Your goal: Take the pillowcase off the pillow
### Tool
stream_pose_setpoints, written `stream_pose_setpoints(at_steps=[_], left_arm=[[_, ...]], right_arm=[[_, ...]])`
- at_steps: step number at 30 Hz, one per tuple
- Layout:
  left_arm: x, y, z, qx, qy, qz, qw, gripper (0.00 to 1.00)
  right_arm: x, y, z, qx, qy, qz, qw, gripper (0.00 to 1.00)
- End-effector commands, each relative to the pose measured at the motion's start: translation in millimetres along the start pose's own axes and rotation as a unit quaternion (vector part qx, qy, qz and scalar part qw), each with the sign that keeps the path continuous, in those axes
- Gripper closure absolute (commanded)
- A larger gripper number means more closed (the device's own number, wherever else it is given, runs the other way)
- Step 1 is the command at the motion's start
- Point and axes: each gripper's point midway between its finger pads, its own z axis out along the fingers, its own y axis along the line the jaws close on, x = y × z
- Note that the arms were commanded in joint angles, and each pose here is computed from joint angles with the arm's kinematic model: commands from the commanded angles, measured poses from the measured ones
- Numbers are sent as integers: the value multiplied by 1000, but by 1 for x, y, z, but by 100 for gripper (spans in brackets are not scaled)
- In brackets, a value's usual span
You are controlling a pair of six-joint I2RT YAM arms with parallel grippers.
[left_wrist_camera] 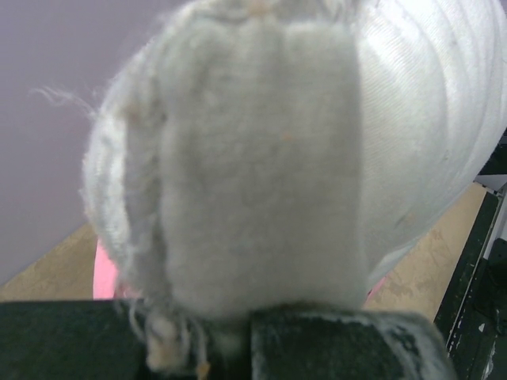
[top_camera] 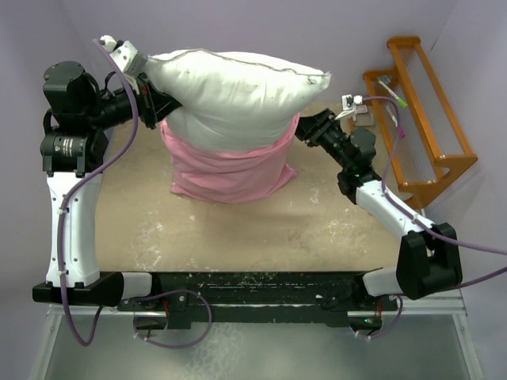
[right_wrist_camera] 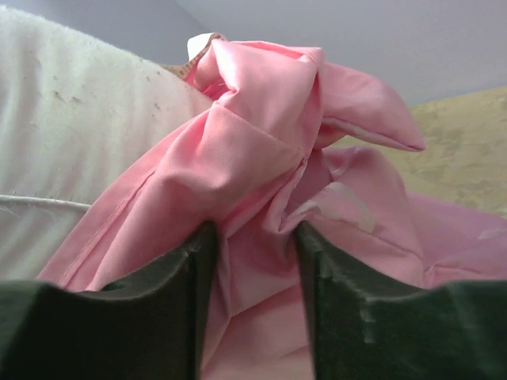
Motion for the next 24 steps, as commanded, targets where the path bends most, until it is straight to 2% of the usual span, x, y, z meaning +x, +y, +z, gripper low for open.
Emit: stream_pose_setpoints(at_steps=[1, 4, 5, 11, 15, 19, 24], left_arm=[[-43, -14, -13, 2, -51, 50, 997, 100], [-47, -16, -14, 1, -56, 54, 997, 100], [-49, -16, -15, 0, -59, 55, 997, 100], [-70, -21, -22, -7, -80, 65, 995, 100], [-90, -25, -28, -18, -104, 73, 992, 100], [-116, -27, -34, -33, -137, 63, 988, 100], [-144, -30, -38, -35, -178, 43, 982, 100]], right_arm=[[-12, 2, 3, 2, -46, 6, 999, 65], [3, -27, -7, 51, -39, 17, 998, 97], [7, -36, -11, 68, -39, 19, 997, 100], [26, -86, -37, 160, -49, 11, 986, 100], [36, -124, -52, 232, -44, -22, 971, 100], [66, -157, -66, 283, -12, -18, 959, 100], [119, -172, -74, 319, 53, -55, 945, 100]])
